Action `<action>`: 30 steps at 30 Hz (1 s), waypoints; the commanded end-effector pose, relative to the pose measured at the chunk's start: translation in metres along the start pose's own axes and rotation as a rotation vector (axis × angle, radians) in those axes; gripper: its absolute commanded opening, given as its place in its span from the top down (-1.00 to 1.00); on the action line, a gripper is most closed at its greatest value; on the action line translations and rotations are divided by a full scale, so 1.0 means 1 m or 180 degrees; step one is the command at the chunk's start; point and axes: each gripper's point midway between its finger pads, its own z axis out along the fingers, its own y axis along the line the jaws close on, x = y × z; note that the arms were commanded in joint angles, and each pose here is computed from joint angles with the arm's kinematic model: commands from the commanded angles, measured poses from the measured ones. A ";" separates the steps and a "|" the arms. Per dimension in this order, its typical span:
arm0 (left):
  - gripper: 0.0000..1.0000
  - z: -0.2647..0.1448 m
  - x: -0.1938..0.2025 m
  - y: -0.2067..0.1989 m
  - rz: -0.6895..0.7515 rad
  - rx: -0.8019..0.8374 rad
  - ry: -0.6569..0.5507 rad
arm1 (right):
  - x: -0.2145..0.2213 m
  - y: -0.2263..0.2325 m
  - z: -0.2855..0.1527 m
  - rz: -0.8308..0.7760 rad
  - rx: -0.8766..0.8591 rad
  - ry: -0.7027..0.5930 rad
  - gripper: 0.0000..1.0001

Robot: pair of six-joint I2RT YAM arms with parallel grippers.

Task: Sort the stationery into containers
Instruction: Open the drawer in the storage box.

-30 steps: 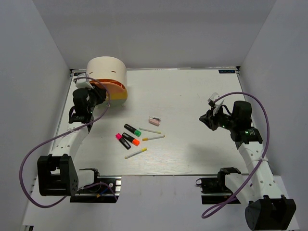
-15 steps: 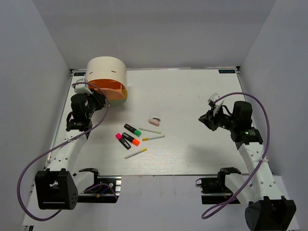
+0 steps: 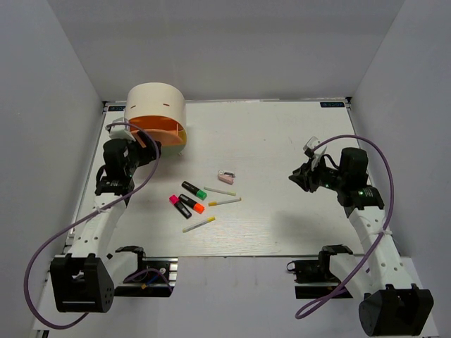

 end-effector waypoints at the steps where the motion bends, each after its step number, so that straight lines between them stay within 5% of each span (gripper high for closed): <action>1: -0.69 -0.016 -0.023 -0.014 0.0079 0.0111 -0.0165 | -0.001 0.006 0.002 -0.0008 -0.0169 0.0006 0.32; 11: -0.75 -0.019 -0.021 -0.019 0.0147 0.0223 -0.0122 | 0.002 0.011 0.003 -0.0054 -0.0318 0.0067 0.18; 17: -0.47 -0.027 -0.020 -0.021 0.0148 0.0252 -0.0115 | 0.001 0.012 0.004 -0.0062 -0.0336 0.0052 0.18; 30: -0.42 -0.039 -0.011 -0.018 0.0169 0.0225 -0.0048 | 0.002 0.016 0.004 -0.0058 -0.0410 0.0057 0.15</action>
